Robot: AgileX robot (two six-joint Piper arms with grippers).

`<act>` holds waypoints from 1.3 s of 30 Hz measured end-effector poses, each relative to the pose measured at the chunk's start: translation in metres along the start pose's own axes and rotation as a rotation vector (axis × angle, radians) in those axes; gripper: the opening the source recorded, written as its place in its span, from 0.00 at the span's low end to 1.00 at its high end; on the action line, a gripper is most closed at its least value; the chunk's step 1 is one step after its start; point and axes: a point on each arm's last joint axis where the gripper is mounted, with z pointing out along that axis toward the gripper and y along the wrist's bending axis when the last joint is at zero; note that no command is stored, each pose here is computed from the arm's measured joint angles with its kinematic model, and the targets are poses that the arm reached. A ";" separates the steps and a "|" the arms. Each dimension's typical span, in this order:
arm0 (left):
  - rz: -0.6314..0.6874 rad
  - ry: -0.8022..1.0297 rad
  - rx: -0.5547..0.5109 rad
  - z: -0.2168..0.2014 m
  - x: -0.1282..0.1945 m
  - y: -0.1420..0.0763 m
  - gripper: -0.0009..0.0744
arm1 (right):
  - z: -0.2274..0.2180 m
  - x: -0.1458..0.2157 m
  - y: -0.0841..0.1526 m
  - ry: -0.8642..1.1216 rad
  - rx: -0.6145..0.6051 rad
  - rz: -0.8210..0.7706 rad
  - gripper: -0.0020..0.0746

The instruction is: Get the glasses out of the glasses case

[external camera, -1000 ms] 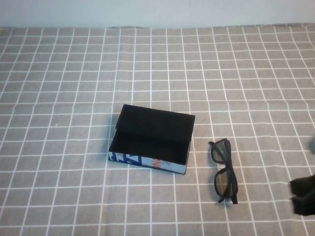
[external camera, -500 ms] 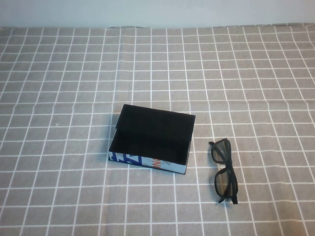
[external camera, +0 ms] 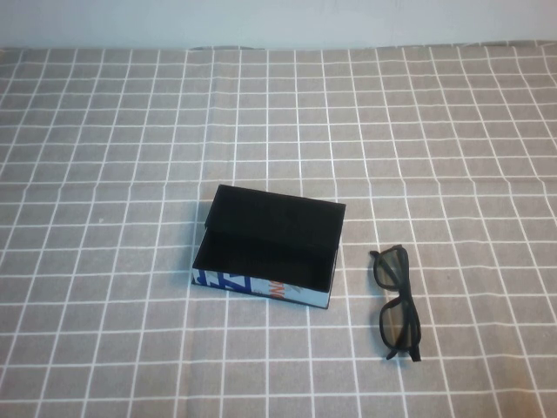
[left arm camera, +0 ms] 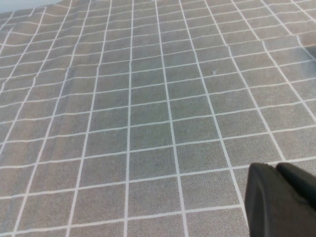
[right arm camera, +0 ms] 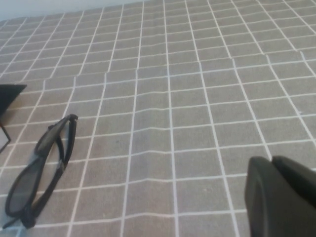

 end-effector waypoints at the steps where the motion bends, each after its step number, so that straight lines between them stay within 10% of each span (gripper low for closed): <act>1: 0.000 0.000 0.000 0.000 0.000 0.000 0.01 | 0.000 0.001 0.000 0.005 0.002 -0.004 0.00; 39: 0.000 0.000 0.000 0.000 0.000 0.000 0.01 | 0.002 0.007 0.000 0.025 -0.016 -0.142 0.00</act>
